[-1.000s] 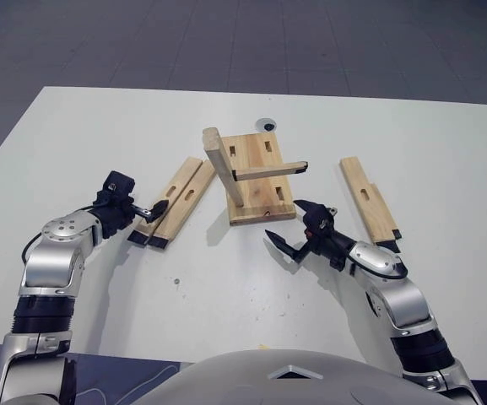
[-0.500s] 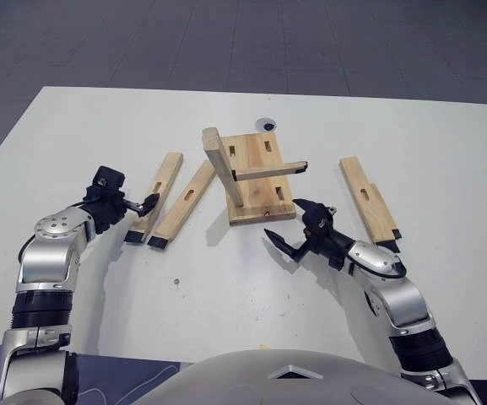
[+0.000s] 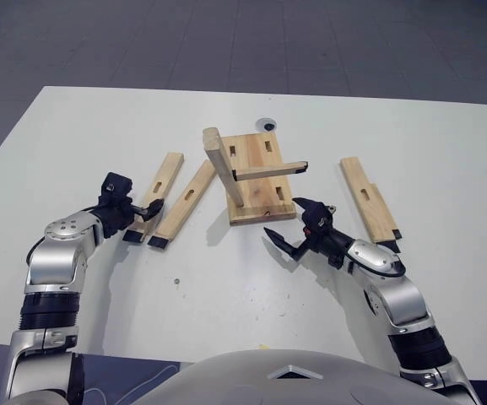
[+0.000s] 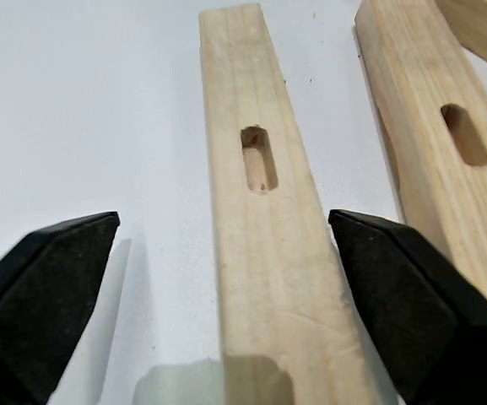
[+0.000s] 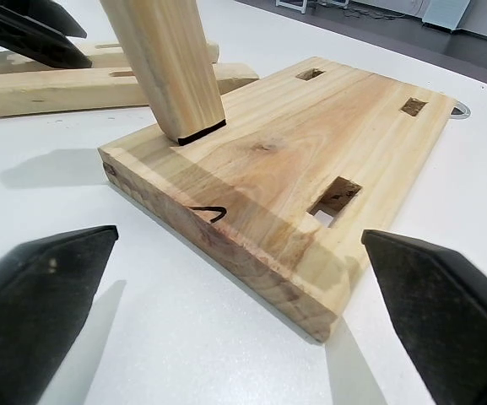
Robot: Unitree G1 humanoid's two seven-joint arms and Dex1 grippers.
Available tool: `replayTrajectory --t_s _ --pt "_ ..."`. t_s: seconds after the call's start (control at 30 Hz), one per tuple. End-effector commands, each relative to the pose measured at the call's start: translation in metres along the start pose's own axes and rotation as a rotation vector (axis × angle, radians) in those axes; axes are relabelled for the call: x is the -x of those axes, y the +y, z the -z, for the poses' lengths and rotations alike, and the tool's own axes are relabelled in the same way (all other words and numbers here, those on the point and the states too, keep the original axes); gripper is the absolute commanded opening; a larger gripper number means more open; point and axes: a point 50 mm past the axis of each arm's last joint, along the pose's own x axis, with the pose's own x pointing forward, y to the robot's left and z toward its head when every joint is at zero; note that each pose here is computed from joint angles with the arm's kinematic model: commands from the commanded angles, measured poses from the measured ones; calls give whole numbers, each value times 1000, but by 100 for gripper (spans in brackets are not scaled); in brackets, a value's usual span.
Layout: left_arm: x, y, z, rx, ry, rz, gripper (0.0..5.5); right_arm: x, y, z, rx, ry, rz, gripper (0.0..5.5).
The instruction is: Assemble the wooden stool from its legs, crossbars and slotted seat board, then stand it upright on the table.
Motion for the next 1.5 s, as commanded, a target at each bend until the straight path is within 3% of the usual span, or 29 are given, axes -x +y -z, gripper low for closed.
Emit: replayTrajectory --t_s 0.03,0.33,0.47,0.57,0.67,0.77,0.83,0.97,1.1,1.37,1.5 --pt "2 -2 6 -25 63 22 387 0 -1 -1 9 0 10 540" --pt "15 13 20 -121 227 50 224 -2 -6 -2 -10 -4 47 540" --pt "11 15 7 -112 158 19 210 -2 -9 -3 0 -5 61 540" --pt "7 19 -30 -106 -53 -87 210 0 -26 -7 4 -22 138 540" --pt "14 25 -85 -173 -318 -263 210 7 -68 -22 -26 -87 366 540" --pt "34 8 -154 -248 -634 -320 210 23 -115 -76 -171 -342 522 540" --pt "50 -12 -189 -306 -791 -258 210 33 -129 -122 -283 -551 468 540" --pt "62 -58 -221 -488 -926 23 210 41 -101 -198 -614 -928 0 540" --pt "58 -88 -229 -598 -960 189 210 35 -66 -226 -742 -1004 -306 540" --pt "52 -131 -210 -646 -928 417 210 10 -45 -218 -939 -883 -319 540" --pt "51 -133 -208 -668 -917 419 210 17 -46 -223 -938 -915 -310 482"
